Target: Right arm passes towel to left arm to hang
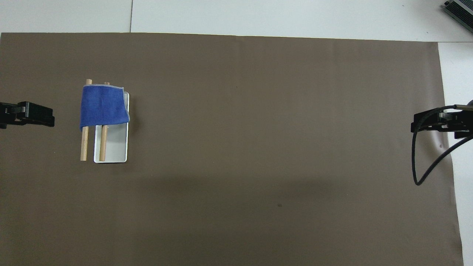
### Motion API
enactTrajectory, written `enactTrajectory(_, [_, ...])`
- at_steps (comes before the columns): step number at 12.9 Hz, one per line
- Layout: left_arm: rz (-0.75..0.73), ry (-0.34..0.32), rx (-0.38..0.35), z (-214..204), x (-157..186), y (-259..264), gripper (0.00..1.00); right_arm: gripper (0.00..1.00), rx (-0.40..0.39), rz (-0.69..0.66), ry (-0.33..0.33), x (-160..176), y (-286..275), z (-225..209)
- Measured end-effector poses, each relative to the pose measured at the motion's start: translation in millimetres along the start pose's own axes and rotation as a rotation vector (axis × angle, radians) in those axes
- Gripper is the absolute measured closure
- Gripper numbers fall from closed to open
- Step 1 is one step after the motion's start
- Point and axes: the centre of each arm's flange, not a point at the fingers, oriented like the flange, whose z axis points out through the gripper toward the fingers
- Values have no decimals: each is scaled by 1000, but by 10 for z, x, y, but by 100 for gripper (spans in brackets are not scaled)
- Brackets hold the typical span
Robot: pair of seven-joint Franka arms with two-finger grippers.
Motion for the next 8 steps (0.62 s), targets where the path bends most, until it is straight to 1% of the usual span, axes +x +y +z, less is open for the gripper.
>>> enactTrajectory(8, [11, -8, 1, 35, -14, 9, 0, 0, 0, 0, 0, 0, 0, 0])
